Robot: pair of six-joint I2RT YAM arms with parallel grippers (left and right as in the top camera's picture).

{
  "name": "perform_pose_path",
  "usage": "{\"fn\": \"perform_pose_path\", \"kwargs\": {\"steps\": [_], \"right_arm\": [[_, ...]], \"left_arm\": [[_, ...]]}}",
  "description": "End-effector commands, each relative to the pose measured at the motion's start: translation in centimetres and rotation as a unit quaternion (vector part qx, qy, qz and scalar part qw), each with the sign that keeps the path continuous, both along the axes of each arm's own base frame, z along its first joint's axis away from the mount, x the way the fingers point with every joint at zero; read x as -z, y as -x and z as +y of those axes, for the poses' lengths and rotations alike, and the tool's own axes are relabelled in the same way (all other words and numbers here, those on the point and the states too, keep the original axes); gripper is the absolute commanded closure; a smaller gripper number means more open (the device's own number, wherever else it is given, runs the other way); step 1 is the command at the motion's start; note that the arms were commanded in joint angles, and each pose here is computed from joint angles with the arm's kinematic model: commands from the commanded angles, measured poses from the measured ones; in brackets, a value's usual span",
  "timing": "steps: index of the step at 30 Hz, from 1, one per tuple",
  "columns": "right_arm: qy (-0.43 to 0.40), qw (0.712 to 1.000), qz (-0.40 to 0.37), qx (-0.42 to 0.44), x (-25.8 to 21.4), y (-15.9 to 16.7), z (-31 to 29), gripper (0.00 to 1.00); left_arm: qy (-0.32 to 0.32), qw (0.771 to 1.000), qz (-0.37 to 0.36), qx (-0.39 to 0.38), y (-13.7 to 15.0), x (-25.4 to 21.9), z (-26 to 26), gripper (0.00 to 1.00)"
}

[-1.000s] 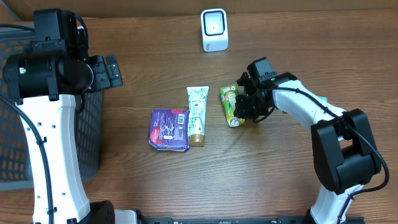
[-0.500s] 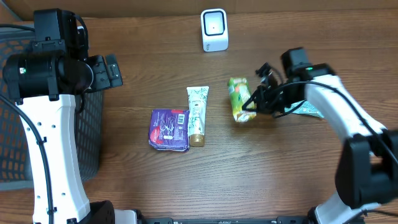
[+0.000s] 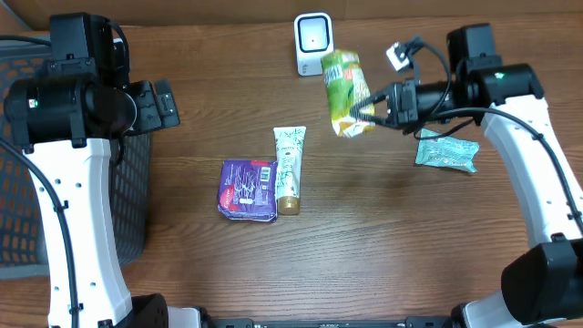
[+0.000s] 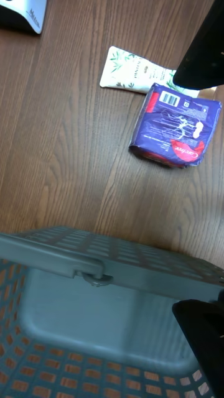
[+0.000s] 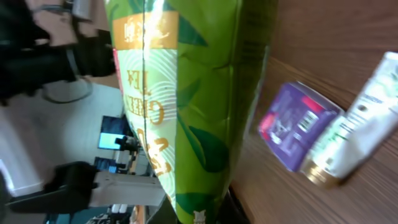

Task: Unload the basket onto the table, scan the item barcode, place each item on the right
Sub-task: 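Carry the snack bar to the white scanner and hold it in front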

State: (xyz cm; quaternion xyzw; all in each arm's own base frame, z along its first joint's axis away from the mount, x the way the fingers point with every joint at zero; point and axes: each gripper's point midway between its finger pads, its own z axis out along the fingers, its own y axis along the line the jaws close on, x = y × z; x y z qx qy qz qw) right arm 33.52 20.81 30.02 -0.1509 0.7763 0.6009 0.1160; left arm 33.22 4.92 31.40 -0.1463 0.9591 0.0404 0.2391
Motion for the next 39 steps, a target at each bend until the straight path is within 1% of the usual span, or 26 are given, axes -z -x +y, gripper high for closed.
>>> {"fn": "perform_pose_path", "kwargs": {"steps": [1,5,7,9,11,13,16,18,21,25,28,30,33,37,39], "right_arm": [[-0.033,0.999,-0.037,-0.004,-5.0,0.8,-0.1,0.96],[0.009,0.998,-0.058,0.029,-6.1,-0.2,-0.5,0.96],[0.06,0.993,-0.077,0.073,-6.4,-1.6,-1.0,0.96],[0.119,0.98,-0.105,0.122,-6.8,-3.0,-1.5,0.96],[0.183,0.958,-0.136,0.176,-7.4,-4.2,-2.0,0.96],[0.248,0.925,-0.178,0.225,-7.9,-5.3,-2.4,0.96],[0.355,0.851,-0.229,0.312,-7.9,-7.0,-3.5,0.96],[0.417,0.798,-0.257,0.351,-7.4,-8.3,-4.1,0.96],[0.492,0.732,-0.299,0.364,-6.1,-10.3,-3.7,0.96],[0.569,0.644,-0.342,0.38,-3.8,-14.3,-3.3,0.96],[0.616,0.585,-0.377,0.369,-1.8,-17.8,-3.0,0.96],[0.642,0.556,-0.403,0.341,-0.2,-19.8,-2.4,0.96],[0.681,0.518,-0.447,0.262,2.8,-22.2,-1.1,0.96],[0.695,0.492,-0.476,0.219,5.1,-24.0,0.1,0.96],[0.697,0.486,-0.488,0.198,6.3,-24.6,0.7,0.96]], "left_arm": [[0.004,1.0,-0.014,0.002,-0.1,-0.8,-0.2,0.0],[0.004,1.0,-0.014,0.002,-0.1,-0.8,-0.2,0.0],[0.004,1.0,-0.014,0.002,-0.1,-0.8,-0.2,0.0],[0.004,1.0,-0.014,0.002,-0.1,-0.8,-0.2,0.01],[0.004,1.0,-0.014,0.002,-0.1,-0.8,-0.2,0.0],[0.004,1.0,-0.014,0.002,-0.1,-0.8,-0.2,0.01],[0.004,1.0,-0.014,0.002,-0.1,-0.8,-0.2,0.01],[0.004,1.0,-0.014,0.002,-0.1,-0.8,-0.2,0.0],[0.004,1.0,-0.014,0.002,-0.1,-0.8,-0.2,0.0],[0.004,1.0,-0.014,0.002,-0.1,-0.8,-0.2,0.0],[0.004,1.0,-0.014,0.002,-0.1,-0.8,-0.2,0.0],[0.004,1.0,-0.014,0.002,-0.1,-0.8,-0.2,0.0],[0.004,1.0,-0.014,0.002,-0.1,-0.8,-0.2,0.01],[0.004,1.0,-0.014,0.002,-0.1,-0.8,-0.2,0.0],[0.004,1.0,-0.014,0.002,-0.1,-0.8,-0.2,0.01]]}}
